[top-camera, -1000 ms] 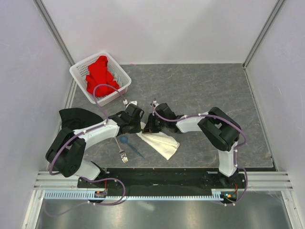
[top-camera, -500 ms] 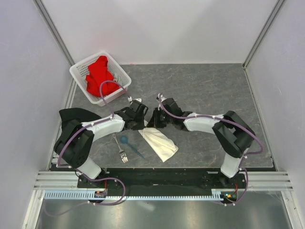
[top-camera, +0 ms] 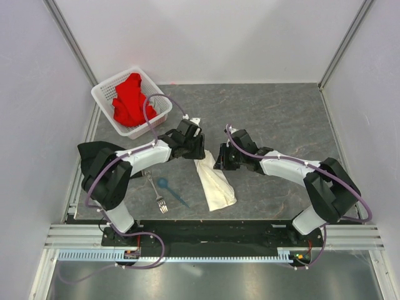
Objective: Fold the napkin into a case and place the utensils inside
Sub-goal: Stuff the top corner of the smaller-rectangle-folded napkin into the folded napkin.
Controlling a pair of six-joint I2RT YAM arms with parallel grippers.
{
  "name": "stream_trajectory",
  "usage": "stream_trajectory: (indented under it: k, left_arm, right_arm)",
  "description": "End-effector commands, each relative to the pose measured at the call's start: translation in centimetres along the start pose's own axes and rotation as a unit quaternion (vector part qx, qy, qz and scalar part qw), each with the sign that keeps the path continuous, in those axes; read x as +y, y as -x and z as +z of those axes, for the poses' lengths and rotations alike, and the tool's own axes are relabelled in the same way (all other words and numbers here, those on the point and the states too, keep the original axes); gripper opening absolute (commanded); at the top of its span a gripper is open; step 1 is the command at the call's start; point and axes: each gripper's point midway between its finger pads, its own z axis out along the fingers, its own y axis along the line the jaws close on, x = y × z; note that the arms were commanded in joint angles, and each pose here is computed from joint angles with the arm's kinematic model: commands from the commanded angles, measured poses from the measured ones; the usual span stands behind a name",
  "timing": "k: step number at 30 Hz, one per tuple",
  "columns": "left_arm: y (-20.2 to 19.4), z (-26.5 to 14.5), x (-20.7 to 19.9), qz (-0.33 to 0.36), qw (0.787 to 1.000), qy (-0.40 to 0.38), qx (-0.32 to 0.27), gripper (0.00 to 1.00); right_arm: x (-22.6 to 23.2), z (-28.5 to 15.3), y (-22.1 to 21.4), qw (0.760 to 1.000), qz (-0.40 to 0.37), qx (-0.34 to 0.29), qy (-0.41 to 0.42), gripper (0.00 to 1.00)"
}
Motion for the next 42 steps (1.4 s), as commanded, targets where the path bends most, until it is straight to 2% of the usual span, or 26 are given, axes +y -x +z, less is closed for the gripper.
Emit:
stream_trajectory:
  k: [1,2,3,4,5,6,11,12,17,20,27,32,34,42]
  left_arm:
    - [3.4,-3.1,-0.7,0.009,0.998,0.008,-0.058,0.6]
    - [4.1,-4.6,-0.9,0.005,0.997,0.005,-0.075,0.62]
    - [3.1,-5.0,-0.3,-0.002,0.998,0.017,-0.066,0.64]
    - [3.2,-5.7,0.1,-0.007,0.997,0.025,-0.074,0.7]
    - [3.3,-6.8,0.2,-0.011,0.996,0.026,-0.083,0.71]
    - [2.0,-7.0,0.8,-0.019,0.997,0.033,-0.068,0.71]
    - [-3.6,-7.4,-1.0,-0.056,0.998,-0.039,0.002,0.65]
    - [-5.1,-7.3,-1.1,-0.065,0.997,-0.045,0.017,0.65]
    - [-8.3,-7.5,-4.7,-0.084,0.988,-0.115,0.056,0.65]
    - [-9.6,-7.3,-5.8,-0.104,0.985,-0.117,0.065,0.58]
    - [-9.9,-7.8,-5.9,-0.141,0.985,-0.1,0.029,0.43]
    - [-9.5,-7.3,-7.2,-0.167,0.977,-0.133,0.022,0.34]
    - [-9.6,-7.0,-7.5,-0.174,0.975,-0.138,0.026,0.3]
    - [-9.7,-5.4,-7.9,-0.175,0.975,-0.133,0.039,0.23]
  right_arm:
    - [-1.3,-1.9,0.4,0.999,-0.032,-0.017,-0.036,0.3]
    - [-1.6,-2.3,0.4,0.998,-0.035,-0.023,-0.044,0.31]
    - [-1.7,-2.5,0.5,0.998,-0.04,-0.024,-0.045,0.32]
    - [-1.9,-2.7,0.2,0.998,-0.041,-0.018,-0.05,0.33]
    - [-1.7,-2.9,0.1,0.998,-0.044,-0.017,-0.047,0.34]
    - [-1.7,-3.0,-0.1,0.998,-0.046,-0.013,-0.043,0.39]
    - [-0.9,-3.5,-1.8,0.998,-0.066,0.017,-0.012,0.52]
    - [-0.6,-3.6,-2.2,0.997,-0.074,0.02,-0.009,0.57]
    - [-0.5,-4.1,-4.4,0.991,-0.126,0.046,-0.031,0.68]
    - [-0.4,-4.3,-5.4,0.986,-0.149,0.054,-0.052,0.68]
    - [-1.0,-4.7,-7.3,0.976,-0.18,0.064,-0.102,0.69]
    - [-1.3,-4.7,-8.1,0.969,-0.199,0.066,-0.132,0.69]
    - [-1.4,-4.9,-8.1,0.967,-0.202,0.065,-0.14,0.65]
    - [-1.2,-4.7,-8.3,0.965,-0.207,0.061,-0.151,0.53]
